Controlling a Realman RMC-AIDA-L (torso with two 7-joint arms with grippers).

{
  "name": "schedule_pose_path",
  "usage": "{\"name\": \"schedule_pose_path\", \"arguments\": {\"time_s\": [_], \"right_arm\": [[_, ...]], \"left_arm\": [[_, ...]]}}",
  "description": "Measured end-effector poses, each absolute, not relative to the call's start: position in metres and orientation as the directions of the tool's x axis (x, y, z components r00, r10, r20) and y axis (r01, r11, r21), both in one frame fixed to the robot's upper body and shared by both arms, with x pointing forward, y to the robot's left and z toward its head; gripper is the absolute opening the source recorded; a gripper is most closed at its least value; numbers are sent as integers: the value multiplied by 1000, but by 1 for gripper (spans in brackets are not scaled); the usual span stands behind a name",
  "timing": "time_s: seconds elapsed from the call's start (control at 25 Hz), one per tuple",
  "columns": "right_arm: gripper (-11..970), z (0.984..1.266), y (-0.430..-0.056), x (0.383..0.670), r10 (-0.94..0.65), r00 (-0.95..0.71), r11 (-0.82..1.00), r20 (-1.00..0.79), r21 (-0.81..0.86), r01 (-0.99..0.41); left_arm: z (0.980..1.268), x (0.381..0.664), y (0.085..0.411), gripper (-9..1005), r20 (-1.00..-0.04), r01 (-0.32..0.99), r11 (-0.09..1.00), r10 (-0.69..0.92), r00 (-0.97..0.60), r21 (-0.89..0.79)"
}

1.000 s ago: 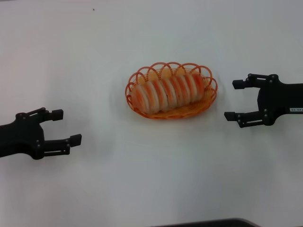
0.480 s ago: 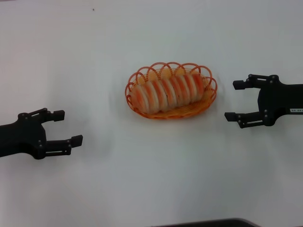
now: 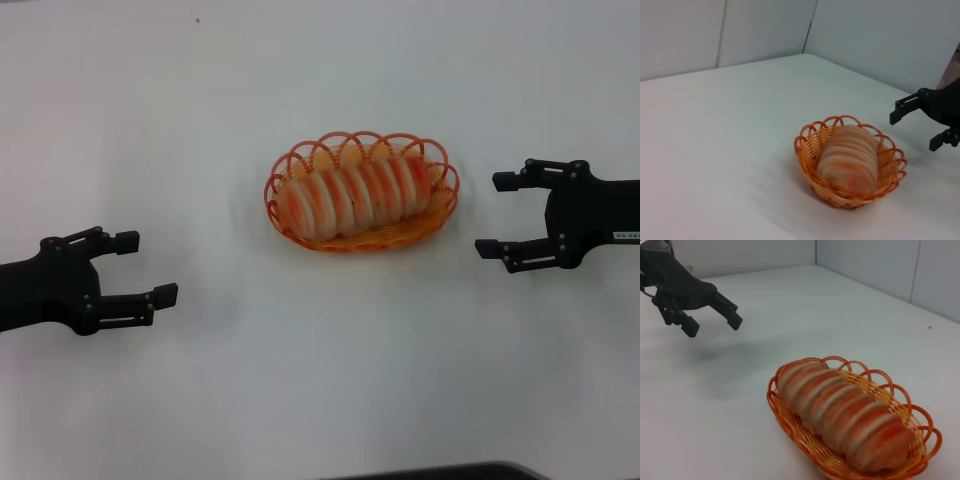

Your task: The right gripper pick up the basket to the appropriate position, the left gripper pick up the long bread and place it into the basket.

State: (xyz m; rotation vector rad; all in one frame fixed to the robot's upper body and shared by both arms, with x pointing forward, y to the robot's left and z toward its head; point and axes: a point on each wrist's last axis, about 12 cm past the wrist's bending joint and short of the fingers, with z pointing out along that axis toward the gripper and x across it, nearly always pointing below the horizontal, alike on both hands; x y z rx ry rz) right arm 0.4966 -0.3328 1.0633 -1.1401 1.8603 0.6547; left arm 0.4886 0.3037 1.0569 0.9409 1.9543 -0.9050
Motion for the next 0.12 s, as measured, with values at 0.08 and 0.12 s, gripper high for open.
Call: {"name": "schedule_pose_path", "arguments": {"time_s": [0.08, 0.12], "right_arm": [[924, 1063, -333, 497, -456, -235, 449, -858, 6, -893], [924, 1063, -333, 497, -456, -235, 448, -859, 6, -894]], "left_arm": [[1057, 489, 303, 938, -855, 841, 474, 291, -430, -261], [1057, 489, 303, 938, -855, 842, 473, 291, -429, -262]]}}
